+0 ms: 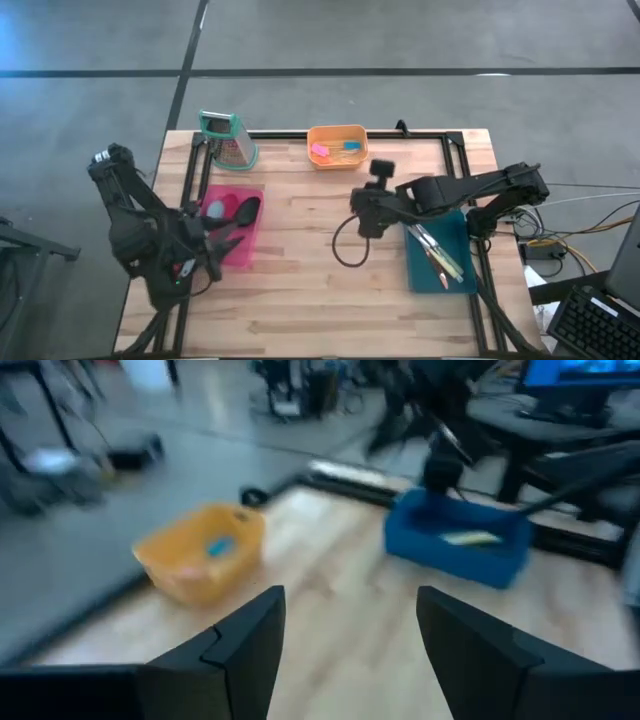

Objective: Pick & Place Kitchen Items
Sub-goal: Return to Home Position

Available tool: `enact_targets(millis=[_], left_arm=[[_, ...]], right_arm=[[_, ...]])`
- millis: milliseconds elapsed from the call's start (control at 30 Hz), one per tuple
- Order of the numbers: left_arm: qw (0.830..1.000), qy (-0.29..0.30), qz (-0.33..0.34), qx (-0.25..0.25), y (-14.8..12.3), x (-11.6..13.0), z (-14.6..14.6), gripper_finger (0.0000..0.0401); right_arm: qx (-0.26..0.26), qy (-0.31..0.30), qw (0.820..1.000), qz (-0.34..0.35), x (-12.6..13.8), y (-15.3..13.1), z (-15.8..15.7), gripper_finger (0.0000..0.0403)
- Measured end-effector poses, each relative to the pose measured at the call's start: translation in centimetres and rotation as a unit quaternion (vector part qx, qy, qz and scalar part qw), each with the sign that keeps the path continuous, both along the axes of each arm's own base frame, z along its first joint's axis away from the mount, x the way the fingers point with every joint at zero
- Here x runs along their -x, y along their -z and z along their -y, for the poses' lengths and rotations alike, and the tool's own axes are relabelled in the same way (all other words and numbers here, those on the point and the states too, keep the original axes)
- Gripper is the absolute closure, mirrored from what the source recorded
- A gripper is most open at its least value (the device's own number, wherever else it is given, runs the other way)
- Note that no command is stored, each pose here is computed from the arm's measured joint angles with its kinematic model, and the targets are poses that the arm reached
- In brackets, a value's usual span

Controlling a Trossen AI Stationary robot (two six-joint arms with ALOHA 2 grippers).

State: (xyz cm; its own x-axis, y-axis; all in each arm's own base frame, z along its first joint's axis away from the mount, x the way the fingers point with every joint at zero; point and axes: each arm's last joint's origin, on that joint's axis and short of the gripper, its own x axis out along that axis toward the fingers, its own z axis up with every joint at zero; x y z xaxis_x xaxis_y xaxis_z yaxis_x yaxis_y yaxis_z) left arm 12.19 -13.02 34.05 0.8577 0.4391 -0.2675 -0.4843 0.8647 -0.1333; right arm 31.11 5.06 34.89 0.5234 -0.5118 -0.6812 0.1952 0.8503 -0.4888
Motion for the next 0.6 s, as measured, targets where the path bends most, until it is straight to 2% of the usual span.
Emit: enact_targets(millis=[133, 200, 300, 467, 533, 600], left_arm=[[0.996, -0.014, -0.019, -0.086, 0.7, -3.3, 0.3, 0.0170], [0.994, -0.005, -0.040, -0.104, 1.5, -5.4, -0.1, 0.0169], [0.989, 0.060, -0.053, -0.121, 3.2, -8.9, -0.9, 0.0169], [0.970, 0.208, 0.016, -0.126, 5.8, -12.9, -3.8, 0.0169], [0.966, 0.225, 0.034, -0.126, 7.0, -13.7, -5.6, 0.0169], [0.968, 0.215, 0.034, -0.129, 8.1, -14.1, -7.3, 0.0169]], right_arm=[[-0.061, -0.069, 0.995, 0.025, -1.1, 2.6, -0.7, 0.0393], [-0.084, -0.089, 0.992, 0.035, -1.2, 4.0, -0.9, 0.0394], [-0.107, -0.106, 0.987, 0.048, -1.1, 6.2, -1.0, 0.0394], [-0.123, -0.113, 0.982, 0.085, 0.2, 8.8, -0.8, 0.0394], [-0.136, -0.128, 0.976, 0.112, 1.0, 9.4, -0.6, 0.0394], [-0.148, -0.163, 0.964, 0.148, 1.9, 9.9, -0.6, 0.0394]])
